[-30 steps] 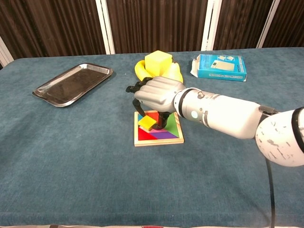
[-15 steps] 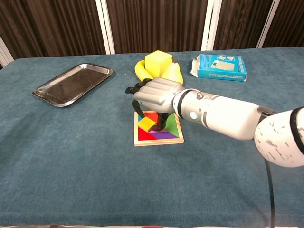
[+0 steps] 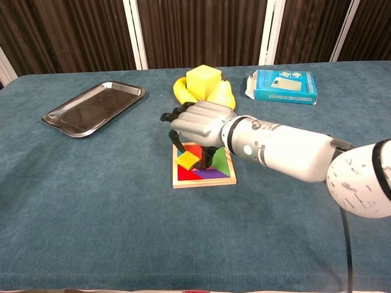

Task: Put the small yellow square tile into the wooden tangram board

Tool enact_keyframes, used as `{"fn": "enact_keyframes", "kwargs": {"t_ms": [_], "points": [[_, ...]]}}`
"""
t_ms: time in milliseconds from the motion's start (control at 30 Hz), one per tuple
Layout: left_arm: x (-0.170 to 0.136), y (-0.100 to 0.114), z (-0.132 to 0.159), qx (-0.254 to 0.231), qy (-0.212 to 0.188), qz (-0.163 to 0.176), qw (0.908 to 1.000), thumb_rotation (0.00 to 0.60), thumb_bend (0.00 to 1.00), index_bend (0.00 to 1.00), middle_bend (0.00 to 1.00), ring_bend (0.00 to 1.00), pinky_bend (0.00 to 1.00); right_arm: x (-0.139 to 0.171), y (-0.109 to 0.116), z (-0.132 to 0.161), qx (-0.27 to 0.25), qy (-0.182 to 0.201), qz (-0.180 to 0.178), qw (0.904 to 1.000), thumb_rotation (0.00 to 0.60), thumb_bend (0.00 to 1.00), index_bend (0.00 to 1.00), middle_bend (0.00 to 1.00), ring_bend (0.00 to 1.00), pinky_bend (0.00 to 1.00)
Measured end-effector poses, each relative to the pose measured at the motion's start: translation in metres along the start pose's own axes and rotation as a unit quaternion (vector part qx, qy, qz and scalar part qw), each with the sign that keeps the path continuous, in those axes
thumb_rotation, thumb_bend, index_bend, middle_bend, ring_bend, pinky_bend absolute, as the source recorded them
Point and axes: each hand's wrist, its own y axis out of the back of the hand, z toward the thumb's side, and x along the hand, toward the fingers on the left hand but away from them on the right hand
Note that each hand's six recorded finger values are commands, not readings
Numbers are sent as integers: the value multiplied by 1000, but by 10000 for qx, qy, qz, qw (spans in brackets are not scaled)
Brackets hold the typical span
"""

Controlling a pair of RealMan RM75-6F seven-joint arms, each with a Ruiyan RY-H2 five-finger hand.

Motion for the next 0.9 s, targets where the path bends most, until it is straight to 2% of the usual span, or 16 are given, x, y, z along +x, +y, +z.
{"fn": "enact_keyframes", "kwargs": {"t_ms": [233,767,867,900], "points": [[1,-1,1,4,0,-21,10000,600,491,0,0,3,0,1,0,-1,8,-22,11,10000,600,409,545,110,0,0],[-1,3,-1,-5,-25,24,10000,600,489,0,0,4,0,9,6,-1,21,21,-84,10000,600,409,503,109,0,0],[-2,2,1,-8,-35,34,10000,600,488,0,0,4,0,17,12,-5,-54,4,-192,9998,600,408,396,89,0,0],[-1,2,1,-12,-36,33,10000,600,487,0,0,4,0,21,15,-6,-89,-4,-246,9997,600,409,320,64,0,0]]}}
